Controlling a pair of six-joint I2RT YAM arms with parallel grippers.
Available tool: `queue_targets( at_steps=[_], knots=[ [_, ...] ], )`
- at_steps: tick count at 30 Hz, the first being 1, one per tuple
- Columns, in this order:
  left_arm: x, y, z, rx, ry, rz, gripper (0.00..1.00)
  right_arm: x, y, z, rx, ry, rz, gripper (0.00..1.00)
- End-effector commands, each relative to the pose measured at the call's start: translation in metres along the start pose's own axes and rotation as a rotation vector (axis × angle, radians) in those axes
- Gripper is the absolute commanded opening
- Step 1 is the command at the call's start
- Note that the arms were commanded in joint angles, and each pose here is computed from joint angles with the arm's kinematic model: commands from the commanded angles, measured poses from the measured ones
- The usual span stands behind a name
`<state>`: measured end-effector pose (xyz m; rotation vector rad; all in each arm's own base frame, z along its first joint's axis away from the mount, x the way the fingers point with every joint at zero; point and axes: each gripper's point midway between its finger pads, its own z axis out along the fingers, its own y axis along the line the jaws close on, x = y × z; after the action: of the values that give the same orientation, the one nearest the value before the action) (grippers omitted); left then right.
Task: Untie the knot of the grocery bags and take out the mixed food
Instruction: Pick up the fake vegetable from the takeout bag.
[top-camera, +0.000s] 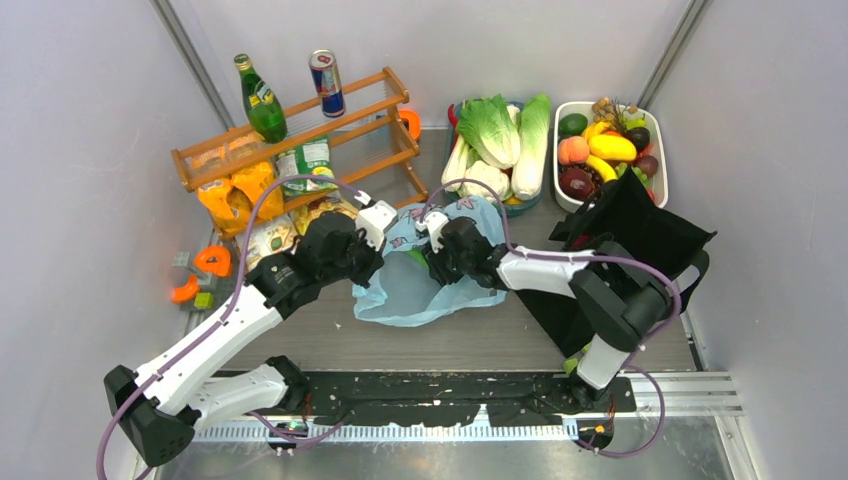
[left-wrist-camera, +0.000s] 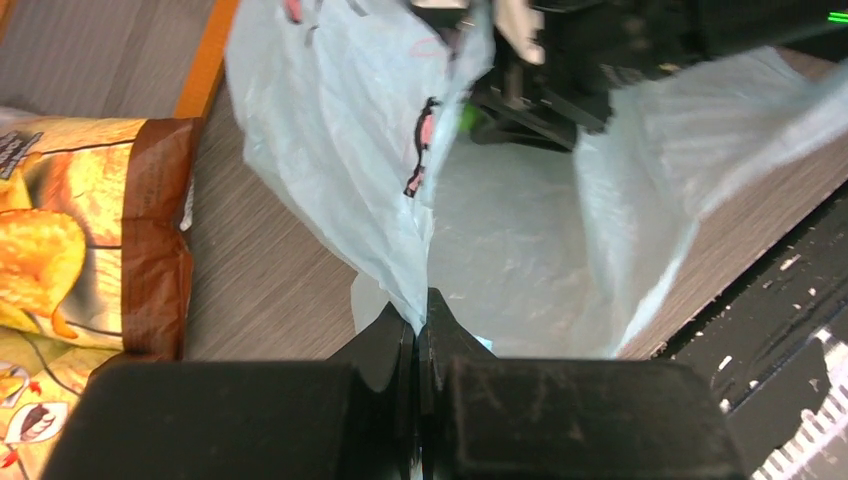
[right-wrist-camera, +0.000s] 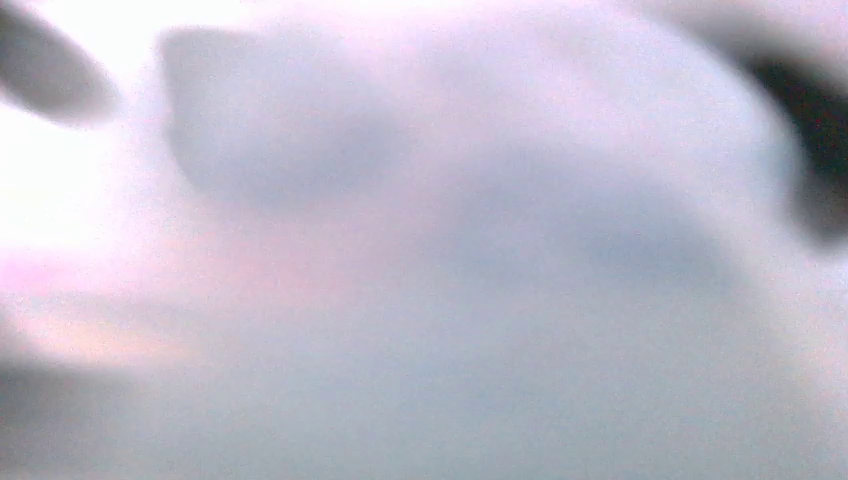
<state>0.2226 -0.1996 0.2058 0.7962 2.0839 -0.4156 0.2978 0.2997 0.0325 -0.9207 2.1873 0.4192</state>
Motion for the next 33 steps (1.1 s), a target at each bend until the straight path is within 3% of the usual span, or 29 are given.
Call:
queue_targets(
  at_steps=[1, 11, 15, 20, 24, 28, 33],
  knots=[
    [-0.004, 0.018, 0.000, -0.094, -0.009, -0.018, 0.00, -0.033, 0.026, -0.038, -0.059, -0.123, -0.062, 0.26],
    [0.001, 0.062, -0.007, -0.267, 0.012, -0.128, 0.00, -0.021, 0.057, -0.101, -0.098, -0.240, -0.160, 0.23],
    [0.000, 0.071, -0.011, -0.273, -0.012, -0.171, 0.00, -0.029, 0.073, -0.133, -0.193, -0.353, -0.164, 0.21],
    [-0.006, 0.059, -0.008, -0.179, -0.037, -0.171, 0.00, -0.048, 0.085, -0.168, -0.271, -0.472, -0.161, 0.18],
    [-0.015, 0.028, -0.004, 0.006, -0.083, -0.143, 0.00, -0.075, 0.096, -0.190, -0.333, -0.595, -0.109, 0.18],
    [-0.014, 0.023, -0.002, 0.036, -0.075, -0.133, 0.00, -0.123, 0.111, -0.223, -0.425, -0.825, -0.031, 0.19],
    [-0.010, 0.019, 0.002, 0.058, -0.050, -0.126, 0.00, -0.162, 0.124, -0.256, -0.479, -1.014, -0.009, 0.19]
  ],
)
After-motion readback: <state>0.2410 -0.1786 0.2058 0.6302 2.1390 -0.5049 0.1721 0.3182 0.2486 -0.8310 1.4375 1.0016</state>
